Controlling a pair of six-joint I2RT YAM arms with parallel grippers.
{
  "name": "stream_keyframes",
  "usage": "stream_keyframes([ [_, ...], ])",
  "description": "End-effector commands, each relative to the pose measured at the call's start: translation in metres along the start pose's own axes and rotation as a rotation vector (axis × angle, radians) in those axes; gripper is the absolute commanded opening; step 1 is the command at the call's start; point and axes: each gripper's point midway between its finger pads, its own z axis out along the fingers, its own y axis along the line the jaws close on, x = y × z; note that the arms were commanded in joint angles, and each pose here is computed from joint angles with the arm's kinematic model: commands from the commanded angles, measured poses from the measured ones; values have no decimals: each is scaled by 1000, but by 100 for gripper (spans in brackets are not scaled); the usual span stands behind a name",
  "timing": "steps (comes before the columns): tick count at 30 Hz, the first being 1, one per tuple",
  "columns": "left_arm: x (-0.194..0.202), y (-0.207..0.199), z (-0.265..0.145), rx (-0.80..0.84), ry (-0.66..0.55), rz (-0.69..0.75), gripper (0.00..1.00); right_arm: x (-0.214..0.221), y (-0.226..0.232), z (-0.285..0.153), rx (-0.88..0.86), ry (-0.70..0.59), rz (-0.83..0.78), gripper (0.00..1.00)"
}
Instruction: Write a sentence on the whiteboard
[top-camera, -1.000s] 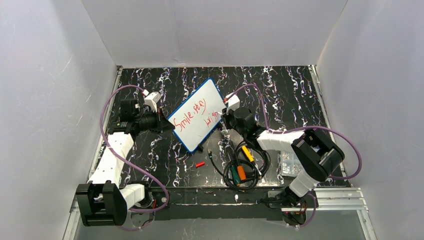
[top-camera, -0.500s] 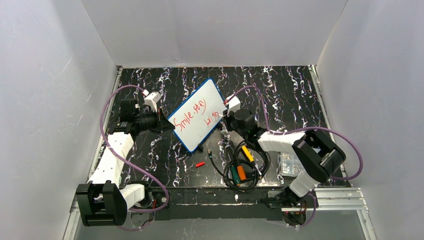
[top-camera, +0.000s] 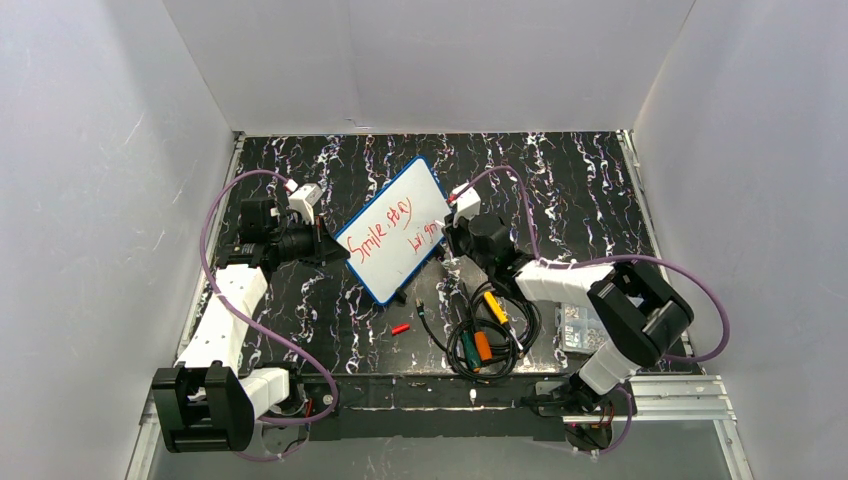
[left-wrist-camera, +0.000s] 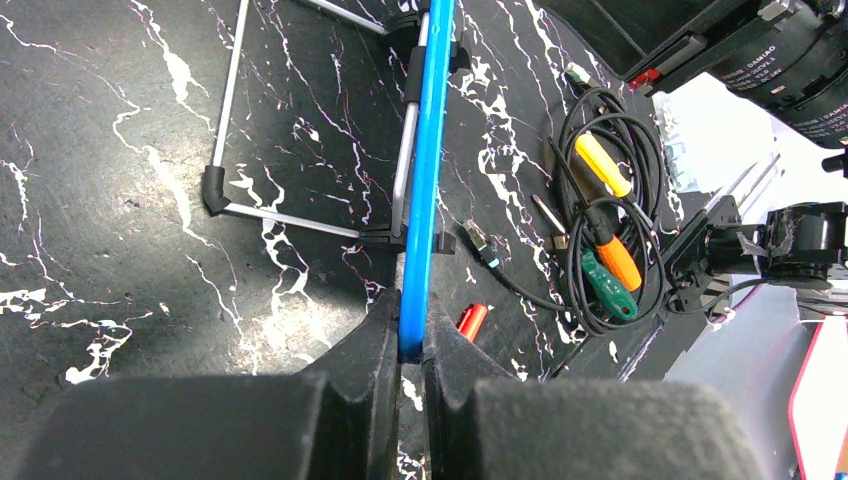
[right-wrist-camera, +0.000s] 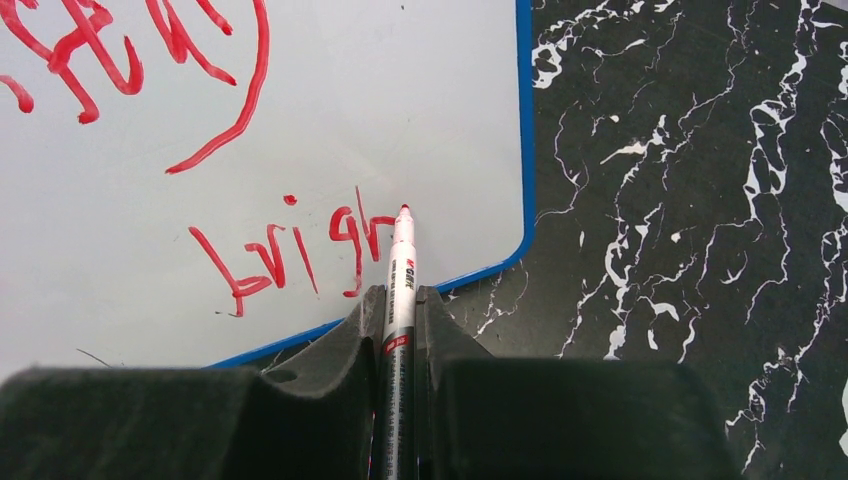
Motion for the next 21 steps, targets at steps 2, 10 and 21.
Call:
stream_keyframes([
  [2, 12, 3, 0, -19, 49, 3, 0, -29, 2, 12, 10, -80, -8, 1],
  [10, 12, 3, 0, -18, 50, 2, 0, -26, -3, 18, 43, -74, -3, 1],
  [21, 11, 2, 0, -19, 48, 5, 0, -45, -9, 7, 66, -126, 6, 1],
])
